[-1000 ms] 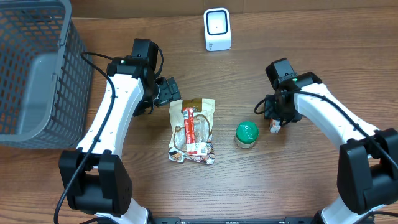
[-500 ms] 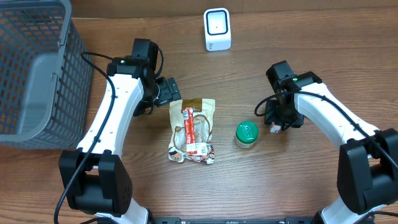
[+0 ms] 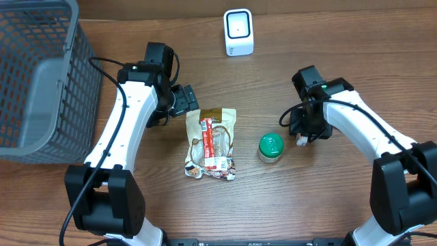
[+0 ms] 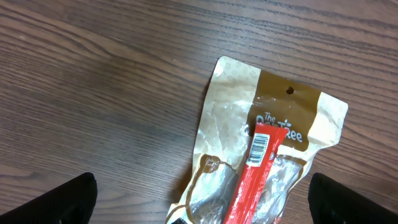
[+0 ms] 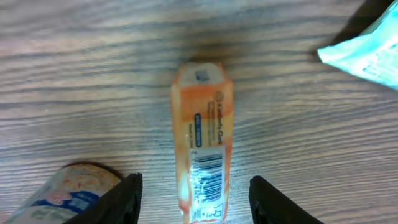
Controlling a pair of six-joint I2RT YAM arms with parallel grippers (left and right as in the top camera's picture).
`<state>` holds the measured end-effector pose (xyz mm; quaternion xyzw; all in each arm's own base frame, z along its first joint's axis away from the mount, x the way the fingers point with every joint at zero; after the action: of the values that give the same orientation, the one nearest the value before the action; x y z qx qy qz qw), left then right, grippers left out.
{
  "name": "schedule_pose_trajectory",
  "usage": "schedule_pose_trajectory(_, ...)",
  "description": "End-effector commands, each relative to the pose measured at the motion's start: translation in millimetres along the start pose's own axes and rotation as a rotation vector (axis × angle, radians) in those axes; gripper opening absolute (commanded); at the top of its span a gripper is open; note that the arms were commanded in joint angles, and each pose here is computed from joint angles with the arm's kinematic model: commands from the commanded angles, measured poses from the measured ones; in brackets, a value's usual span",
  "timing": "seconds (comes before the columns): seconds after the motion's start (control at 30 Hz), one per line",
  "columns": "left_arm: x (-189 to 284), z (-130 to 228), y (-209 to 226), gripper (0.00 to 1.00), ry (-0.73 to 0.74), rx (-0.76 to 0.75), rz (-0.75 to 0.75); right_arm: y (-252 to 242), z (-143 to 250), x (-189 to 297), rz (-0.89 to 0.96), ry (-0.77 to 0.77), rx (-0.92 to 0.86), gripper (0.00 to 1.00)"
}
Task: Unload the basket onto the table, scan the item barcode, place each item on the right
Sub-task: 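Lower the right gripper and close it on the orange pack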
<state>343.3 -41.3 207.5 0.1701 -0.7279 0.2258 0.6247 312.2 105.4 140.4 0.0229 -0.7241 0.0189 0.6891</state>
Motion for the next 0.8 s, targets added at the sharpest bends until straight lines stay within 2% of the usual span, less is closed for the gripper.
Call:
schedule_pose_trajectory(0.0, 12.9, -1.9, -3.0, 1.0, -0.032, 0.003, 0.031, 1.3, -10.6, 33.3, -0.036, -0.113, -0.011, 0.6)
schedule_pose_trajectory(0.17, 12.9, -1.9, -3.0, 1.0, -0.032, 0.003, 0.031, -6.5, -8.4, 35.8, -0.027, -0.105, -0.031, 0.61)
schedule_pose_trajectory(0.27, 12.9, -1.9, -3.0, 1.0, -0.032, 0.003, 0.031, -13.9, -8.9, 34.2, -0.016, -0.102, -0.051, 0.53)
schedule_pose_trajectory(0.33, 12.9, -1.9, -3.0, 1.0, -0.032, 0.003, 0.031, -18.7, -10.2, 33.9, -0.015, -0.104, -0.066, 0.42)
schedule_pose_trajectory(0.37, 12.9, -1.9, -3.0, 1.0, -0.031, 0.003, 0.031, -21.3, -10.6, 33.8, -0.014, -0.104, -0.074, 0.33)
schedule_pose_trajectory(0.4, 12.9, -1.9, -3.0, 1.0, -0.032, 0.003, 0.031, -24.8, -9.9, 32.0, -0.012, -0.098, -0.084, 0.18)
schedule_pose_trajectory(0.5, 12.9, -1.9, -3.0, 1.0, -0.032, 0.003, 0.031, -29.2, -5.6, 25.4, -0.006, -0.076, -0.094, 0.04)
schedule_pose_trajectory(0.77, 12.9, -1.9, -3.0, 1.0, -0.032, 0.004, 0.031, -30.9, 4.7, 4.9, -0.001, -0.05, -0.094, 0.04)
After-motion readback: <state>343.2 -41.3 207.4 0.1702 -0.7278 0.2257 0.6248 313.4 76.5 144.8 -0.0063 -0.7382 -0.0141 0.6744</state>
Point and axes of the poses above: each gripper's point midway between its finger pads, its own x axis back along the fingers, its own y axis along the line the jaws close on, z = x × y, the point moved 9 cm from there along x, back along the fingers, and after that the axes turned 11 degrees about x, right-handed, at the moved point
